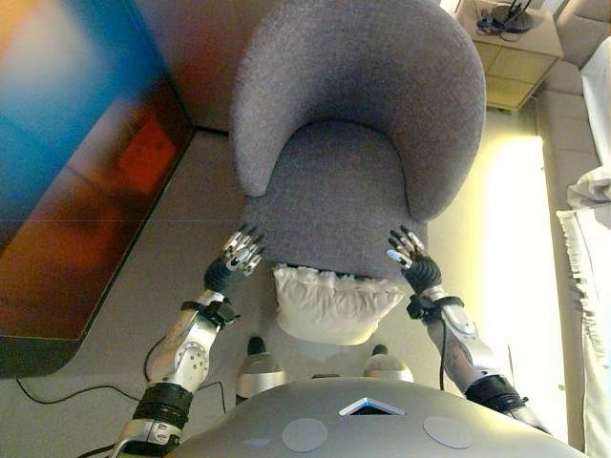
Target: Pick up the cushion and take it to the sofa
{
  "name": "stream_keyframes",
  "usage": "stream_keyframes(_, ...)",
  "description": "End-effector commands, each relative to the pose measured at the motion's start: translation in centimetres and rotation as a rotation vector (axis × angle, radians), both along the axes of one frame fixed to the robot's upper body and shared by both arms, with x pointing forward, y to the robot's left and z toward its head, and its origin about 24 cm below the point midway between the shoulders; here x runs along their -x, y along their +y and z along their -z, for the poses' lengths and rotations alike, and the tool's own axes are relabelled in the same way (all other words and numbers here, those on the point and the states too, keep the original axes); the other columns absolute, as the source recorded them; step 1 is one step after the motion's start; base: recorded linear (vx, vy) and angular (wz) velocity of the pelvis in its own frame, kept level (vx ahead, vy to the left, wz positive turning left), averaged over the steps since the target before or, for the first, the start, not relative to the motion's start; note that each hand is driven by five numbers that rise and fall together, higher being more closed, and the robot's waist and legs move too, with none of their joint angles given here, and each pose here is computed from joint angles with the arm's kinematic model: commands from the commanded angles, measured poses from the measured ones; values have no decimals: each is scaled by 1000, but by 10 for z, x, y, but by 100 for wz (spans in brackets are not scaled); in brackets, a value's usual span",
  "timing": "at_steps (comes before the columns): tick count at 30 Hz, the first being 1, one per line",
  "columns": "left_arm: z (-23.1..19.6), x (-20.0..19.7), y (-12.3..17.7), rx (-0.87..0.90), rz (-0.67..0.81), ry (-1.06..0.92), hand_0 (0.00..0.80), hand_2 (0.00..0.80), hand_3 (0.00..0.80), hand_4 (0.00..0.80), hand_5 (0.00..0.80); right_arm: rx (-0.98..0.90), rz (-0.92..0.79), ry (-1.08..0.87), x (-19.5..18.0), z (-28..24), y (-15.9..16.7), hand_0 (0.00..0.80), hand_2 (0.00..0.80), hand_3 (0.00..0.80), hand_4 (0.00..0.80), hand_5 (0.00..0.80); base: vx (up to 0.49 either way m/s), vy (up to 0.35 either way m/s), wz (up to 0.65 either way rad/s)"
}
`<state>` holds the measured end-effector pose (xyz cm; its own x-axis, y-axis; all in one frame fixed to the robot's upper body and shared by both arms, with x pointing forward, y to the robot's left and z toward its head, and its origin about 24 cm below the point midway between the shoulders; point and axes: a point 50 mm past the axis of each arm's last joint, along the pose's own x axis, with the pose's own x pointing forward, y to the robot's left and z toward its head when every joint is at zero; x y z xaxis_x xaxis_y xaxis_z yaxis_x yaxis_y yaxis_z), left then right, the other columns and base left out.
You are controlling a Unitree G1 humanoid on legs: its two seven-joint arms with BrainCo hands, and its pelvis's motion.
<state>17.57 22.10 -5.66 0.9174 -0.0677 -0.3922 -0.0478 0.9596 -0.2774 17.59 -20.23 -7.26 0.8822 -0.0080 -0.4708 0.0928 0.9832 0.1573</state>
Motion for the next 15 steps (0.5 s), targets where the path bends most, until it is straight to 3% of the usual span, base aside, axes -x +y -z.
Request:
stream_keyframes(1, -24, -32, 12, -234, -43, -148, 0, 0, 0, 0, 0, 111, 42, -130, -25, -19, -5, 0, 0, 0, 0, 0, -47, -19, 2)
stream_keyframes(11, -63, -108, -9, -381, -155, -344, 0, 0, 0, 0, 0, 198, 246, -280, -109, -66, -23, 0, 0, 0, 0, 0, -312, 11, 6)
stream_keyframes(15, -82, -125, -18, -418, -136, -420, 0, 0, 0, 0, 0, 237, 308, -337, -131, -88, -29, 0, 0, 0, 0, 0, -270, 21, -1)
